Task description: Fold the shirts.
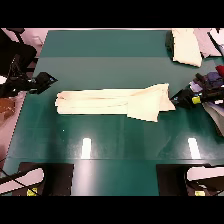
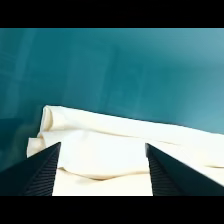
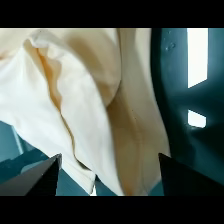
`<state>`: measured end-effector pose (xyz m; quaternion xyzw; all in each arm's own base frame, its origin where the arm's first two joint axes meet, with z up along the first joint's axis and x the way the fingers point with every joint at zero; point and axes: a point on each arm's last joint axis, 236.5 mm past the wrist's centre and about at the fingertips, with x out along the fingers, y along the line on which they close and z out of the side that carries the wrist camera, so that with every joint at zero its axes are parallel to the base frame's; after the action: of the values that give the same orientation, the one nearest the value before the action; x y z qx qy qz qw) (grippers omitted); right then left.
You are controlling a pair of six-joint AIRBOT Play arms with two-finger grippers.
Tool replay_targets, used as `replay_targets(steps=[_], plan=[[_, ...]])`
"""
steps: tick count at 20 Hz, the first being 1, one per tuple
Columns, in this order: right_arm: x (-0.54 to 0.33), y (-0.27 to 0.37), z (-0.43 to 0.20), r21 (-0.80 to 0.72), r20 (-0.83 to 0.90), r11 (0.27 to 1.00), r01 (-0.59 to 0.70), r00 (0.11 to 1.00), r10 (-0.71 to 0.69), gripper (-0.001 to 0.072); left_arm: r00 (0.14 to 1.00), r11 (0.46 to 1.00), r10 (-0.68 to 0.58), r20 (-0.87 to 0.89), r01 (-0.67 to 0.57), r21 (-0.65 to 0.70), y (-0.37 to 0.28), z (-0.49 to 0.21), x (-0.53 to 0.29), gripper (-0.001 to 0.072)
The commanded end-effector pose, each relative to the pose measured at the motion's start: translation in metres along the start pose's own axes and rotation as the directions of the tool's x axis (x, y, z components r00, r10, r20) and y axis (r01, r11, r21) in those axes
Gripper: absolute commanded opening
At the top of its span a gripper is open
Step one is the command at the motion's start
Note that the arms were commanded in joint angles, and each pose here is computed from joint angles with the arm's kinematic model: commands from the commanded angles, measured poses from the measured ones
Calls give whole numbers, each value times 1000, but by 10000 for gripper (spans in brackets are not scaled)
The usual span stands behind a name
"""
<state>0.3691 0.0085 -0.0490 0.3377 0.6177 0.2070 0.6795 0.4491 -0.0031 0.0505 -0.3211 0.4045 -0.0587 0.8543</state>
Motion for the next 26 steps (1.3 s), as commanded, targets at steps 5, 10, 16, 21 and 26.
replay_targets(steps=[5, 10, 16, 21, 26], plan=[[28, -22, 1, 37, -40, 998, -43, 998, 45, 708, 999, 1000, -19, -37, 19, 1, -6, -8, -2, 616], [27, 8, 0, -26, -93, 996, -87, 992, 84, 705, 999, 1000, -18, -34, 18, 2, -6, -7, -2, 616], [-20, 28, 35, -112, 50, 994, 0, 999, 5, 705, 1000, 1000, -15, -25, 15, 3, -5, -5, -2, 616], [1, 11, 46, -101, 53, 994, 38, 998, -33, 705, 1000, 1000, -15, -21, 15, 5, -5, -4, -2, 616], [37, -23, 38, -11, -37, 1000, 8, 999, -9, 705, 999, 1000, -19, -37, 19, 6, -6, -8, -2, 616]])
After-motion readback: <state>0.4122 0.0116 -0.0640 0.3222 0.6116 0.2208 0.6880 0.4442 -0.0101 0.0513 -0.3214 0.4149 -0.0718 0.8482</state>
